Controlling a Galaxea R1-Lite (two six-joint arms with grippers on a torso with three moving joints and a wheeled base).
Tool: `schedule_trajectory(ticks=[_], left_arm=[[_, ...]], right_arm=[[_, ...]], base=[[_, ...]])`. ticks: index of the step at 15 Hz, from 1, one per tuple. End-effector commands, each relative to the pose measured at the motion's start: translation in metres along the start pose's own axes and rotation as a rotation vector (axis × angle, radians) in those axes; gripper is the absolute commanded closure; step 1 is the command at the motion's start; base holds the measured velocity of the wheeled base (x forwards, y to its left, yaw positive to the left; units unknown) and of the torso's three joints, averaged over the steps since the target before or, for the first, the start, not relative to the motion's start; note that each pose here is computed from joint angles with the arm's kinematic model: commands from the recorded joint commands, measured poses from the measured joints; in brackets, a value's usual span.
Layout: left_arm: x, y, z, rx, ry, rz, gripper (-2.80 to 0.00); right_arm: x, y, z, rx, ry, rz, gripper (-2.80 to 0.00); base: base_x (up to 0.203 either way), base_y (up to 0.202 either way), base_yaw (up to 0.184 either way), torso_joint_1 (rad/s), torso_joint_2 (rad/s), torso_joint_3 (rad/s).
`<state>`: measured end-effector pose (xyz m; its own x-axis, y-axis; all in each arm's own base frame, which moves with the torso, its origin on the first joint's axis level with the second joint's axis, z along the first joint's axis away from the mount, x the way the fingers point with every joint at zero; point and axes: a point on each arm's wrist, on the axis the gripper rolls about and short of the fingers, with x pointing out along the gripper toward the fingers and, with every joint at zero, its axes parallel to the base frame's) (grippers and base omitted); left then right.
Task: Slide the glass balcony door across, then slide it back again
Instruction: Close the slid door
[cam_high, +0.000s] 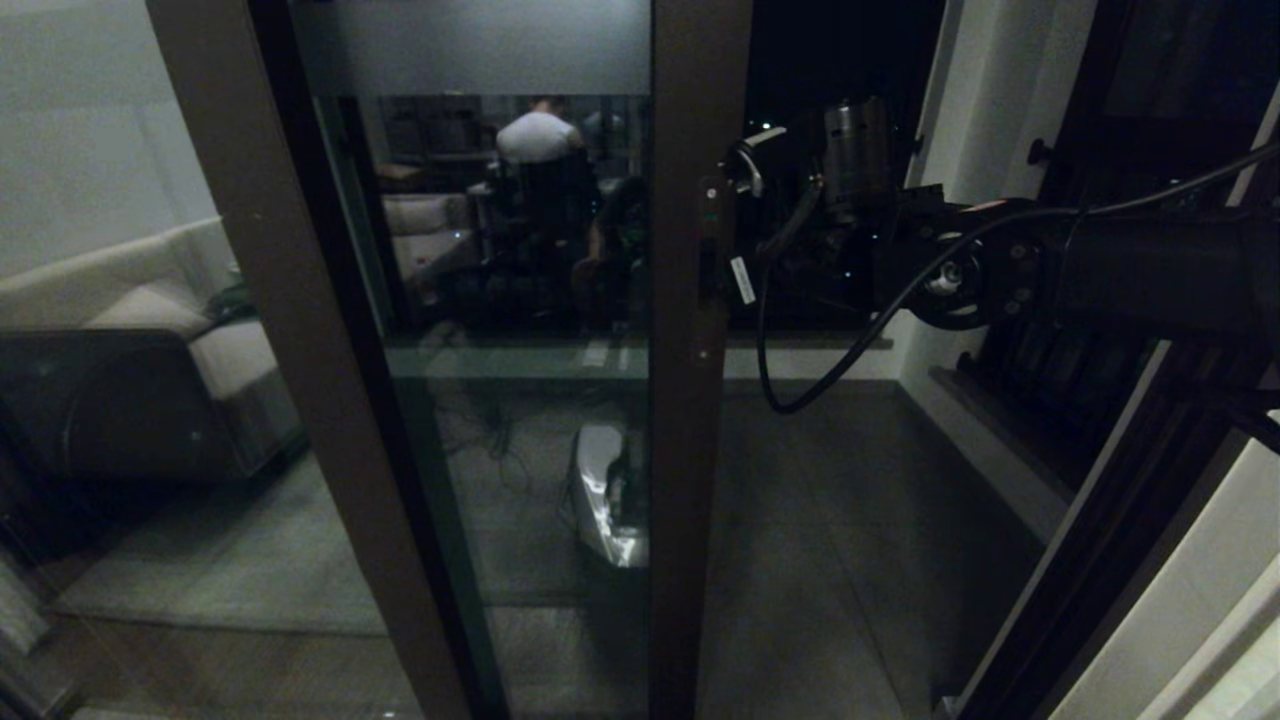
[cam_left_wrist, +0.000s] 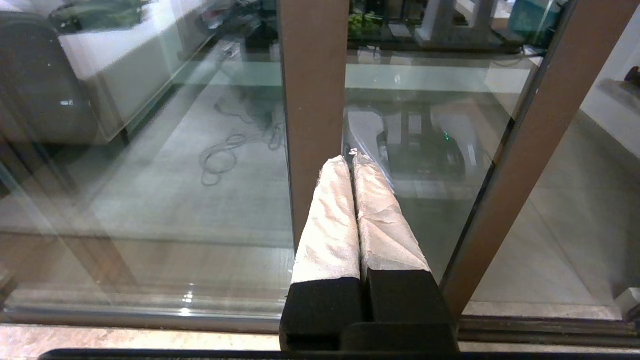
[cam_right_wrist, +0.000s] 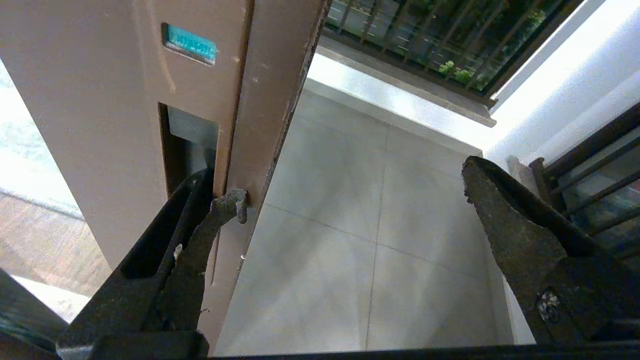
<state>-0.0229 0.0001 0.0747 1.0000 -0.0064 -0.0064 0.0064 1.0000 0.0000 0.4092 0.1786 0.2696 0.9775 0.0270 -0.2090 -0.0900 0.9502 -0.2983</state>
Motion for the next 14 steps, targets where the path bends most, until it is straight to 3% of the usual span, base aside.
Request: schedule_trajectory(ticks=[1, 14], left_arm=[[0.000, 0.000, 0.000, 0.000, 0.001, 0.000, 0.00], [0.000, 0.000, 0.000, 0.000, 0.001, 0.000, 0.00]], right_arm=[[0.004, -0.020, -0.004, 0.005, 0.017, -0.044, -2.80], [0.010, -0.032, -0.011, -0.025, 0.048, -0.071, -2.80]], base=[[0.000, 0.000, 0.000, 0.000, 0.00, 0.000], [0.000, 0.000, 0.000, 0.000, 0.00, 0.000]])
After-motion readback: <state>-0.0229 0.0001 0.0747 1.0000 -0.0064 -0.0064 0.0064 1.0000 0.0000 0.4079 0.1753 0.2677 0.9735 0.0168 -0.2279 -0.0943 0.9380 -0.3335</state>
